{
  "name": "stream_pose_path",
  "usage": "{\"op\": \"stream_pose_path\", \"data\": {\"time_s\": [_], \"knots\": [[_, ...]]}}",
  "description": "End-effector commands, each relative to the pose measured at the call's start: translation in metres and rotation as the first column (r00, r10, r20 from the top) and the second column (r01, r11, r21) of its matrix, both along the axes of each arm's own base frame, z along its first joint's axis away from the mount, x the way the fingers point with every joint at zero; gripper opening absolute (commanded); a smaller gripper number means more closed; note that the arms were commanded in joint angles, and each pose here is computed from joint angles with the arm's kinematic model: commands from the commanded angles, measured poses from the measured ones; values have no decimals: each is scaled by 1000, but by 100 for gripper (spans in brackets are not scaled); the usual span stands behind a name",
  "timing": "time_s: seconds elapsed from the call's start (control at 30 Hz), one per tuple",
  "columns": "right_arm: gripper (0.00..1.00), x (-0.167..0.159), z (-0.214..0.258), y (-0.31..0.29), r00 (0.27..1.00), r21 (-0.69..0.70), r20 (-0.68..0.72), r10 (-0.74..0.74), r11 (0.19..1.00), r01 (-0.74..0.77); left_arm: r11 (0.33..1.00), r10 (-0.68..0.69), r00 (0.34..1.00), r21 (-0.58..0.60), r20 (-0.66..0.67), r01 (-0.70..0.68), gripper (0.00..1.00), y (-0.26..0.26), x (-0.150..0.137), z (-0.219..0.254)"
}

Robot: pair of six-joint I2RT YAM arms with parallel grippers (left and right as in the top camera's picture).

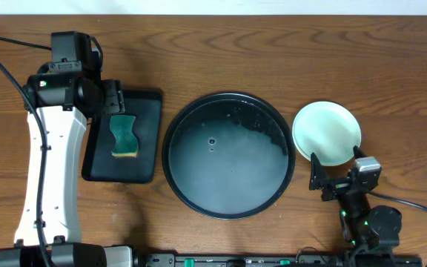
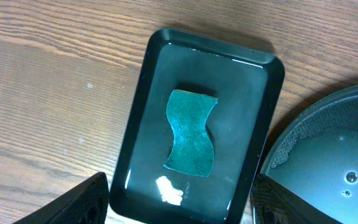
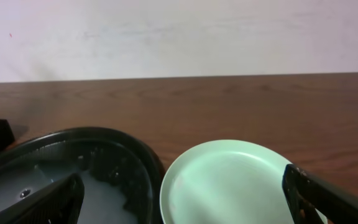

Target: Clean dirty plates on tray and stack at the side

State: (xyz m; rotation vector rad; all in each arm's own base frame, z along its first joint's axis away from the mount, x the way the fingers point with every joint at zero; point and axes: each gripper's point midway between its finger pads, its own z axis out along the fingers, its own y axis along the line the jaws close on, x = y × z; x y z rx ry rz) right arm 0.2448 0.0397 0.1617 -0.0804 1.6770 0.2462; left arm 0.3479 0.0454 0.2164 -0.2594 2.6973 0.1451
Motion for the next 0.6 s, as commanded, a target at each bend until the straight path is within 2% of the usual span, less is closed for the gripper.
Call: {"op": "stream_pose_path", "data": {"time_s": [0.0, 0.57], "knots": [[99, -2, 0, 2, 999, 22, 31, 8, 1000, -9, 1000, -3, 1000, 8, 9, 3, 74, 1, 1, 4], [99, -3, -1, 2, 999, 22, 40, 7, 1000, -8, 1000, -3, 1000, 8, 9, 3, 74, 1, 1, 4]]}}
